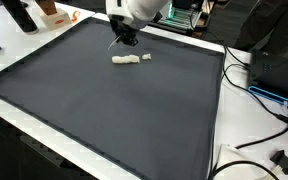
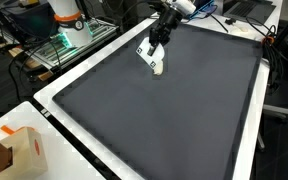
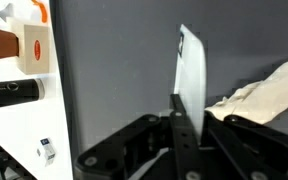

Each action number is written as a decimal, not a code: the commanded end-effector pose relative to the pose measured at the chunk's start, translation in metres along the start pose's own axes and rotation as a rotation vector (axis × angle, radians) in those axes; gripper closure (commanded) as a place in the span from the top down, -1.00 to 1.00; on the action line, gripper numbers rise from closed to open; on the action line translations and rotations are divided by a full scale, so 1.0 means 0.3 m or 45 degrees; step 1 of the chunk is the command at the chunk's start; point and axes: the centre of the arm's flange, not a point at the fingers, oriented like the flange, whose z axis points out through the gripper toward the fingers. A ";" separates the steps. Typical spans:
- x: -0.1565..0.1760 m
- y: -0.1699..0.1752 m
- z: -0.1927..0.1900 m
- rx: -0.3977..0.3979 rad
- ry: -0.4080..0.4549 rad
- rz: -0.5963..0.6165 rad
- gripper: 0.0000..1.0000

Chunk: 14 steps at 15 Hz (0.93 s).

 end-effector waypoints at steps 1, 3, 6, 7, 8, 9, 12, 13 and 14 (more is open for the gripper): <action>-0.002 0.022 -0.006 0.054 0.036 -0.053 -0.98; -0.004 0.035 -0.017 0.090 0.059 -0.076 -0.98; -0.010 0.064 -0.035 0.139 0.089 -0.098 -0.98; -0.014 0.078 -0.042 0.153 0.100 -0.102 -0.98; -0.017 0.091 -0.049 0.172 0.112 -0.105 -0.98; -0.023 0.109 -0.058 0.188 0.127 -0.104 -0.98; -0.028 0.153 -0.100 0.261 0.175 -0.106 -0.98; -0.030 0.168 -0.115 0.290 0.188 -0.102 -0.98; -0.034 0.185 -0.134 0.321 0.207 -0.102 -0.98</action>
